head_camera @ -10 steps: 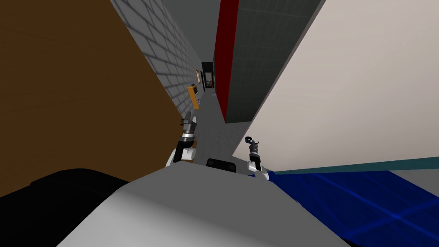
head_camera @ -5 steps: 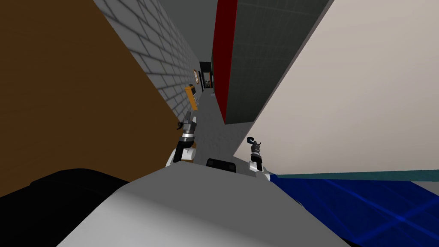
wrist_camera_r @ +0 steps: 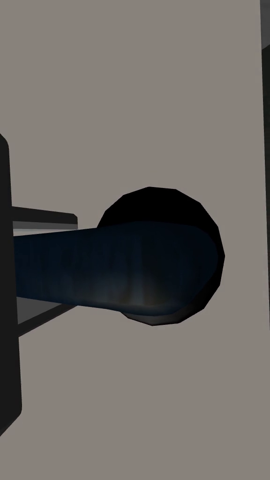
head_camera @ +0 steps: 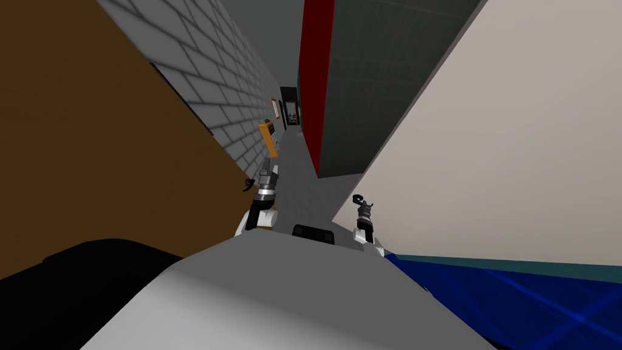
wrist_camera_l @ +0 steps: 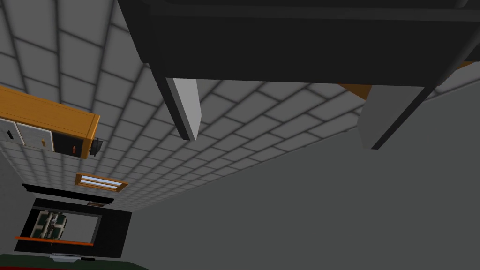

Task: Push the door open

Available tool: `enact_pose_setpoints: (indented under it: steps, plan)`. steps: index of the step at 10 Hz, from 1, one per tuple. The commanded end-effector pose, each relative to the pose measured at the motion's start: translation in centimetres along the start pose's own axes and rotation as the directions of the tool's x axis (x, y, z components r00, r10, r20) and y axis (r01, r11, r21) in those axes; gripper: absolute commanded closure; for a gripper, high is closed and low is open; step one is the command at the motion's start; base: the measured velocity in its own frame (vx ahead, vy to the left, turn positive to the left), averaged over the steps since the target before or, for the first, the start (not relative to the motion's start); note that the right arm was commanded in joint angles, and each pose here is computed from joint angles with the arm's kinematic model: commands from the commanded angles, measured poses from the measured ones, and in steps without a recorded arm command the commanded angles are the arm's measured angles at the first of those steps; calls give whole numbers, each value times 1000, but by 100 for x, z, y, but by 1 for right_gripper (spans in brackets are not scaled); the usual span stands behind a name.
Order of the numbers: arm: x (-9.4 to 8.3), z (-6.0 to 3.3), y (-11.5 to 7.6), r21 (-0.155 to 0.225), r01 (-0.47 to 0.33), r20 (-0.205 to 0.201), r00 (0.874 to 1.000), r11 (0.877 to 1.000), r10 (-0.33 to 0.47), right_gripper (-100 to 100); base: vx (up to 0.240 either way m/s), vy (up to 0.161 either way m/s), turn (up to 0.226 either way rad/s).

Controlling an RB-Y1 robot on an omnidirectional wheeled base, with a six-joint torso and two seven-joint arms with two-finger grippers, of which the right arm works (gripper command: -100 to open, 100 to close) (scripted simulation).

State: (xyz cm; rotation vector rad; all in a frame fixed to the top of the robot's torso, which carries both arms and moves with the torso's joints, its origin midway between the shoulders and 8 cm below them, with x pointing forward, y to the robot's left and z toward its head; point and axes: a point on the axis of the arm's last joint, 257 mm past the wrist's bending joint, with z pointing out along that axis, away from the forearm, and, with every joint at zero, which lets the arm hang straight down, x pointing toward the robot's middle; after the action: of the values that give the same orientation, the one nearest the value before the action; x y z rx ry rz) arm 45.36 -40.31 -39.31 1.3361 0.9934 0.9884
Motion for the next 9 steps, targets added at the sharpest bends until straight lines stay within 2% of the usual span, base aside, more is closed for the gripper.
enact_pose_setpoints:
  steps: [1,6,7,8,9]
  plan:
    - [-112,-6,15,-3,1,26,1000,1000,-1,100,212,69,-59]
    - [-362,-32,16,-4,-1,89,996,1000,1,100,185,47,-51]
    - [-370,-66,-20,6,1,87,996,1000,-2,100,82,10,-31]
    - [-473,-71,-3,2,2,110,994,1000,-2,100,95,-19,-30]
    - [-494,-74,-3,2,2,115,993,1000,-2,100,132,4,-35]
